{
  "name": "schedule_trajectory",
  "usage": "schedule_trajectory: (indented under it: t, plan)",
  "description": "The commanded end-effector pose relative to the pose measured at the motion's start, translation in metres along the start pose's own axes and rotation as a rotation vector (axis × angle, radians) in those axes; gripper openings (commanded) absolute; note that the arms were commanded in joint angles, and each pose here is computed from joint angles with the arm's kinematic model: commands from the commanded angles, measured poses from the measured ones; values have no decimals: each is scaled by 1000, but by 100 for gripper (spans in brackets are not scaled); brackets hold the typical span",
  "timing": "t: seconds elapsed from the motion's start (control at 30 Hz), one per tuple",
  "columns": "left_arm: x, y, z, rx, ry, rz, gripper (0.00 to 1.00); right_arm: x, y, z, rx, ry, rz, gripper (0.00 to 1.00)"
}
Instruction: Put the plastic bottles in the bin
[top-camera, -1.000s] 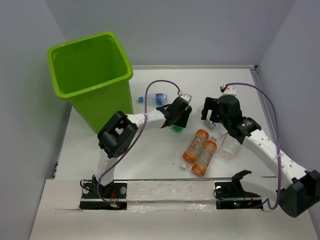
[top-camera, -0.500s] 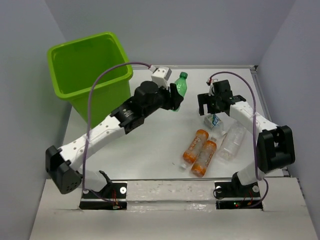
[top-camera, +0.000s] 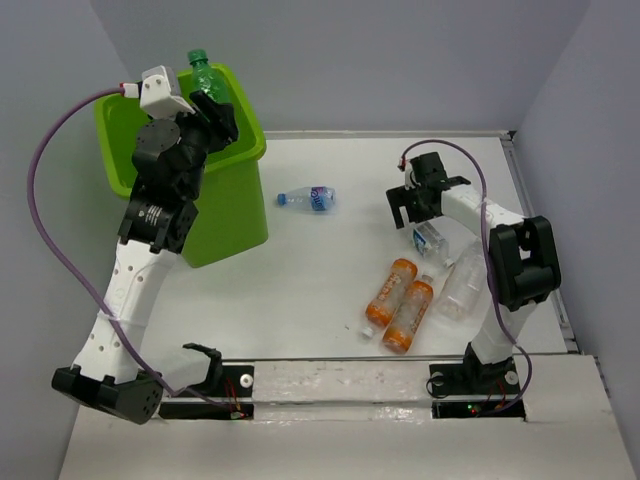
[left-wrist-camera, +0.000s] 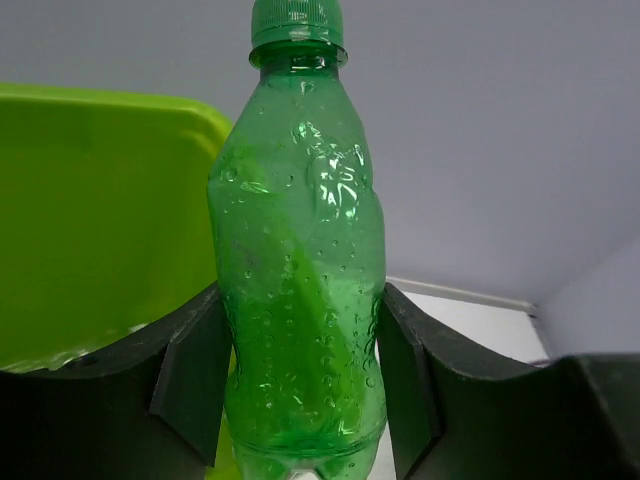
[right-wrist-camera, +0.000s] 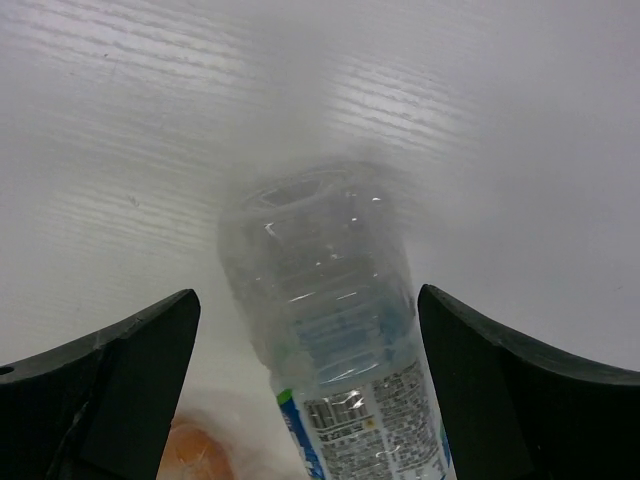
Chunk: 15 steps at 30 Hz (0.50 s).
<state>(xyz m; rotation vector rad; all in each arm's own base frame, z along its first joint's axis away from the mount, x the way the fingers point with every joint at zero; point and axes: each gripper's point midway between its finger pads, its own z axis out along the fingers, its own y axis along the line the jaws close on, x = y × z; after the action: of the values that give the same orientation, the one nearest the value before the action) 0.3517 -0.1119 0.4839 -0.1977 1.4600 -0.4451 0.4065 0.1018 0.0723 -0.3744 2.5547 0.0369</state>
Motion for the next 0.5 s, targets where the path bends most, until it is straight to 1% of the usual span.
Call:
schedule_trajectory:
  t: [0.0,0.07,0.13,0.17,0.2,0.23,0.27,0.3,0.33,0.37,0.4,0.47]
  plan:
    - [-7,55,10,-187,-36,20,32,-17,-16,0,78,-13,-45,94]
    - [-5,77,17,-252,-42,13,34,-21,-18,2,84,-14,-54,91]
    - [4,96,28,-310,-22,5,35,-24,-19,4,88,-17,-57,86]
    - [3,111,28,-360,-31,6,36,-27,-19,3,90,-25,-58,78]
    - [4,118,29,-383,-36,2,38,-29,-19,1,92,-30,-57,78]
    - [8,125,30,-404,-40,-6,40,-32,-20,0,94,-37,-58,71]
    - [7,131,29,-425,-50,-9,58,-33,-22,-1,103,-41,-57,67]
    - [6,134,27,-436,-55,-8,70,-36,-23,-4,113,-51,-55,60]
    - [3,133,25,-435,-63,-10,80,-40,-25,-6,123,-66,-53,58]
    - [0,131,23,-426,-70,-9,97,-45,-29,-12,144,-84,-52,56]
    - [-5,128,21,-415,-83,-11,99,-51,-31,-16,156,-105,-46,54]
    - [-22,118,13,-381,-123,-18,99,-64,-37,-27,188,-155,-33,50]
